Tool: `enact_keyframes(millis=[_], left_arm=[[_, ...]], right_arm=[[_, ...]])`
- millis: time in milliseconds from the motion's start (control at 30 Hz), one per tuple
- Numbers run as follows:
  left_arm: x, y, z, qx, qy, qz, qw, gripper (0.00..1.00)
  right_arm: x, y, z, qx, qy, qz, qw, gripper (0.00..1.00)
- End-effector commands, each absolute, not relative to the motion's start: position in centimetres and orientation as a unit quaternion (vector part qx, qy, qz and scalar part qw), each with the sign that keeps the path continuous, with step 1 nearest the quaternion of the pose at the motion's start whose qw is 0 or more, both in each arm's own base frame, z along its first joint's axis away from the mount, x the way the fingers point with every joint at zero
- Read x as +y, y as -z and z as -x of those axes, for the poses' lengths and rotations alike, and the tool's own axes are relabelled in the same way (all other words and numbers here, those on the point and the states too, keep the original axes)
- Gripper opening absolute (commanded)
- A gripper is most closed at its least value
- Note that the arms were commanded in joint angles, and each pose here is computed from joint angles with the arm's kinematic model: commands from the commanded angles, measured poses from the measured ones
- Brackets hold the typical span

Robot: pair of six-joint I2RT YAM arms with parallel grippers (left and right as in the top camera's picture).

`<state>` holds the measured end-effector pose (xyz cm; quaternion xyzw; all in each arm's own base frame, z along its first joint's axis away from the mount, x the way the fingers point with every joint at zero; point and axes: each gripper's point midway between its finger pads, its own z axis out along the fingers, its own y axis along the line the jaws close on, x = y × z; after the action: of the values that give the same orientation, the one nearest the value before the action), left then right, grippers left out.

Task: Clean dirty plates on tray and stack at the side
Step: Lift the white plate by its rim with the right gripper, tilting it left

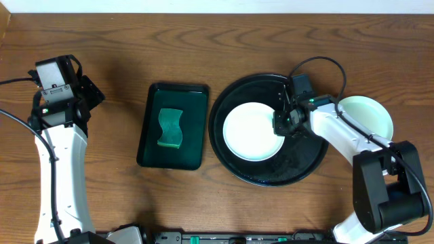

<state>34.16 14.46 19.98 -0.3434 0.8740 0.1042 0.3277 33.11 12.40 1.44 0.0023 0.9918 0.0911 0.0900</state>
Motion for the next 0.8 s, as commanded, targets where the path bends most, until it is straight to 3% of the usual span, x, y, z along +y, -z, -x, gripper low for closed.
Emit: enact_keyframes(millis=[0, 433, 467, 533, 767], left_arm=[[14.8, -20.7, -34.1, 0.869, -0.110, 0.347, 0.335, 0.79], [14.8, -20.7, -34.1, 0.869, -0.110, 0.347, 0.335, 0.79], [14.8, -20.7, -34.1, 0.869, -0.110, 0.347, 0.335, 0.79], [14.8, -20.7, -34.1, 0.869, -0.110, 0.347, 0.335, 0.79], [14.8, -20.7, -34.1, 0.869, -0.110, 0.347, 0.335, 0.79]], right_arm=[[12.8, -1.3, -32.7, 0.991, -0.091, 0.005, 0.096, 0.19], [12.8, 0.0, -32.4, 0.990, -0.094, 0.007, 0.106, 0.16], [12.8, 0.0, -32.4, 0.990, -0.095, 0.007, 0.108, 0.15], [12.9, 0.0, -32.6, 0.989, -0.096, 0.008, 0.112, 0.02], [13.2, -0.8, -33.0, 0.989, -0.101, 0.008, 0.111, 0.01]])
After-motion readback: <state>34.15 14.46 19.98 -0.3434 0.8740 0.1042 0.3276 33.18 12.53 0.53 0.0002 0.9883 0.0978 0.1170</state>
